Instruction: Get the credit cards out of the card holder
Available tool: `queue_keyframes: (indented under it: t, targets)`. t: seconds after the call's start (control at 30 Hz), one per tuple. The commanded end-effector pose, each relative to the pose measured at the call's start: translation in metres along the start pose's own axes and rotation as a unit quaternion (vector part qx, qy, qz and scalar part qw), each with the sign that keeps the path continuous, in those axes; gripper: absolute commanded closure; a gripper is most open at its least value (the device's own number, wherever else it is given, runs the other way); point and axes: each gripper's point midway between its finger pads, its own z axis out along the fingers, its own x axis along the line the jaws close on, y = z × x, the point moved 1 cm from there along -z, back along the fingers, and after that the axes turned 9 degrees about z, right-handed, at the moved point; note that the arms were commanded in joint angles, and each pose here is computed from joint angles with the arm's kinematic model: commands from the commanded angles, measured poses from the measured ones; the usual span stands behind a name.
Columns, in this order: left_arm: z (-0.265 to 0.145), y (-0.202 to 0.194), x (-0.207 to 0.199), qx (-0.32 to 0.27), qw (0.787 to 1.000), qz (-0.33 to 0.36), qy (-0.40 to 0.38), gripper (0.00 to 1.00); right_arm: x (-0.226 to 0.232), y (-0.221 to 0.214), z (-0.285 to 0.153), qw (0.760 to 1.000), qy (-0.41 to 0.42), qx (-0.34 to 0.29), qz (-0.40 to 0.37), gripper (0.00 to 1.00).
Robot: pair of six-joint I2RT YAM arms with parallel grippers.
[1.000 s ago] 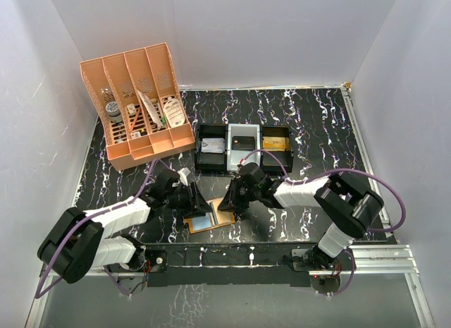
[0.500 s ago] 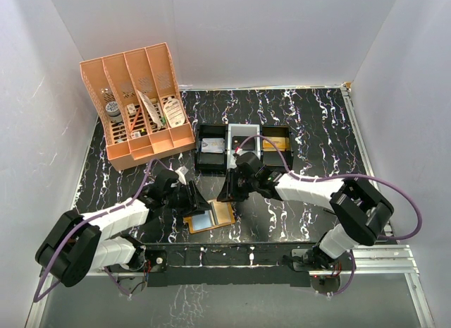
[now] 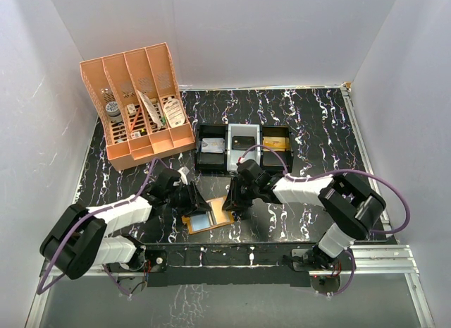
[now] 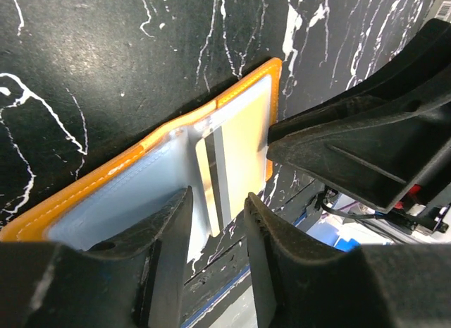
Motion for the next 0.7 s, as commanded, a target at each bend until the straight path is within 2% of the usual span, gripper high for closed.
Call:
queue_keyframes:
  t: [0.0,0.33,0.57,0.67]
  targets:
    - [0.003,0.003,-0.004,0.011,1.000,-0.008,-0.002,0.69,0.006,0.001,0.004,1.000,0.027,-0.003,0.003,0.82]
    - [0.012,0.002,-0.013,0.018,0.999,-0.030,-0.041,0.82,0.005,-0.006,0.008,0.999,0.038,0.013,0.024,0.87]
    - [0.012,0.004,-0.013,0.009,0.998,-0.036,-0.044,0.99,0.004,-0.008,0.010,0.999,0.039,0.020,0.030,0.90]
    - [0.012,0.008,-0.018,0.005,0.998,-0.029,-0.053,1.00,0.009,-0.006,0.007,0.998,0.046,0.018,0.027,0.91]
